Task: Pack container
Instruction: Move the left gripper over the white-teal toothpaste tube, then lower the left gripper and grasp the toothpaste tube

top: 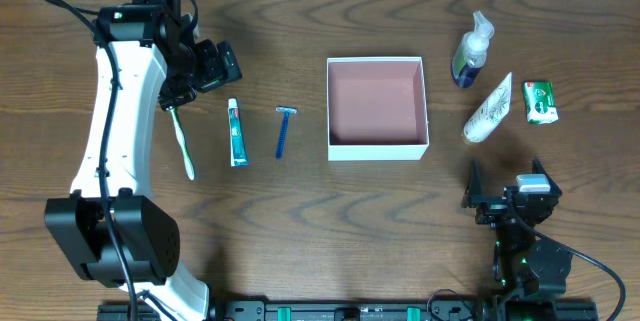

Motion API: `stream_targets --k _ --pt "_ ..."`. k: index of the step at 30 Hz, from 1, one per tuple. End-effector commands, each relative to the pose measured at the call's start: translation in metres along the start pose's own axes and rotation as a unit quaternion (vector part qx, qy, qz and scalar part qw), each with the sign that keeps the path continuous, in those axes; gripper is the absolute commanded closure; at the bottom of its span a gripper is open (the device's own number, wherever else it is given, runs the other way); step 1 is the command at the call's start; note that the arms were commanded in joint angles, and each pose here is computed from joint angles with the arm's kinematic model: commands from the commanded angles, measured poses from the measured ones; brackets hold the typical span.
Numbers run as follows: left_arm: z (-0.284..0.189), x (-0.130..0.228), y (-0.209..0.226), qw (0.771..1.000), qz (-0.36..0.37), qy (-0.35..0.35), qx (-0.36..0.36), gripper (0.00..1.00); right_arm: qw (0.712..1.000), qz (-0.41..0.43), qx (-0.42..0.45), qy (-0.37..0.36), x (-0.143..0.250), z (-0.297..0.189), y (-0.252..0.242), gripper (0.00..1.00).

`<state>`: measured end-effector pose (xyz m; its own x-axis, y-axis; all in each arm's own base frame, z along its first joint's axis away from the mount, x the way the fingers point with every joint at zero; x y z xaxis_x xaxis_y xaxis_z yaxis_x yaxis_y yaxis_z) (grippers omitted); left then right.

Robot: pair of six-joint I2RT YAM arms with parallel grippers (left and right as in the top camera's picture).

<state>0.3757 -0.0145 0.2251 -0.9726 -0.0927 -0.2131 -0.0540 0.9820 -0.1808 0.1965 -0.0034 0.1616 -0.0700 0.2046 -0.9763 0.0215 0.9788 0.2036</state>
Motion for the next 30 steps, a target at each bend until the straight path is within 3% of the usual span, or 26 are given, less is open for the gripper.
stream_targets --k 1,7,19,30 --pt "0.009 0.000 0.014 0.998 0.031 0.017 -0.054 0.02 1.000 0.006 -0.007 0.001 0.001 0.000 0.003 0.01" --pt "0.043 0.002 0.023 0.992 0.083 0.070 -0.065 0.02 1.000 0.006 -0.007 0.001 0.001 0.000 0.003 0.01" --pt "0.112 0.012 0.021 0.981 0.089 0.163 -0.064 0.02 1.000 0.006 -0.007 0.001 0.001 0.000 0.003 0.01" --pt "0.138 0.005 0.025 0.982 0.077 0.156 -0.070 0.02 1.000 0.006 -0.007 0.001 0.001 0.000 0.003 0.01"
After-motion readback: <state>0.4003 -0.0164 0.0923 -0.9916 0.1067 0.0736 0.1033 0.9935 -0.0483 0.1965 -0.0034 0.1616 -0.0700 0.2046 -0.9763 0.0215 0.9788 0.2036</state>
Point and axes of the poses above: each gripper's point midway between its finger pads, its own z axis out along the fingers, its own y axis along the line the jaws close on, x = y × z, the point moved 5 cm from there along -z, back along the fingers, and after that the axes turned 15 degrees about z, right-handed, at the moved point
